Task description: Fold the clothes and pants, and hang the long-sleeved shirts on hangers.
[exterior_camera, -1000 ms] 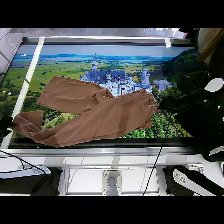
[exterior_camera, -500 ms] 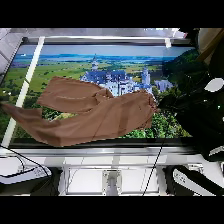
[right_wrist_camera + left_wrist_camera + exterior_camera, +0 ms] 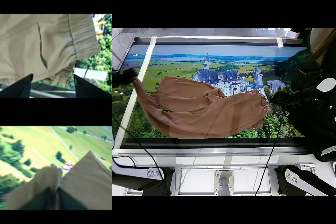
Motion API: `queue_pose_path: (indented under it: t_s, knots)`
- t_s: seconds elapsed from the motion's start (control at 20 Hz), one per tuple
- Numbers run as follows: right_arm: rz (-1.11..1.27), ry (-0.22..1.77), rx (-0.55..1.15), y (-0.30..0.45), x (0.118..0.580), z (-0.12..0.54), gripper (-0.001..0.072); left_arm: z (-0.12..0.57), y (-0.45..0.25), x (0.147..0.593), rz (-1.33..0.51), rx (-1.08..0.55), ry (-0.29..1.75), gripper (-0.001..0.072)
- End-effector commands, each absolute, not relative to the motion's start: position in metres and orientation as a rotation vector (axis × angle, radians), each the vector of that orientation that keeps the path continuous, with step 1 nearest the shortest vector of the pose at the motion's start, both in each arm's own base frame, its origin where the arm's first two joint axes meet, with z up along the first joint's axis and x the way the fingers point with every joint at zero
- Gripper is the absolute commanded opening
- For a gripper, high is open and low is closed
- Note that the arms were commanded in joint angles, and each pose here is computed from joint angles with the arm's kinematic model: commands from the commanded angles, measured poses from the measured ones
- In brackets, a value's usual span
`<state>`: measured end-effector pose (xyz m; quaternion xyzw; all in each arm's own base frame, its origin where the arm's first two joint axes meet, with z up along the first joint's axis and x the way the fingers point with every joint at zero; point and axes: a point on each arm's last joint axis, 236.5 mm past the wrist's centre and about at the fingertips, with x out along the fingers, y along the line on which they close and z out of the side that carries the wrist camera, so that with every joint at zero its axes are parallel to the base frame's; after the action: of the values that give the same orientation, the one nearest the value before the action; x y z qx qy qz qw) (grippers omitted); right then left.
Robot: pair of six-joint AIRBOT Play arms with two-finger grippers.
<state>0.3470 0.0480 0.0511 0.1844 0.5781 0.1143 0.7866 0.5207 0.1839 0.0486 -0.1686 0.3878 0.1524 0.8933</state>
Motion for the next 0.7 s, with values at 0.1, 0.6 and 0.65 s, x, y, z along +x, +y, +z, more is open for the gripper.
queue_pose_path:
  t_s: [0.1,0.6,0.65]
  knots:
    - [0.239,1.223,0.394,0.046,0.352,0.052,0.0545,0.051,0.189,0.529,0.341,-0.337,0.794,0.0704]
    - [0.254,1.302,0.361,0.046,0.334,0.046,0.0546,-0.016,0.288,0.312,0.713,-0.769,1.017,0.0702]
    - [0.254,1.290,0.366,0.046,0.337,0.047,0.0546,-0.029,0.279,0.317,0.666,-0.881,0.973,0.0702]
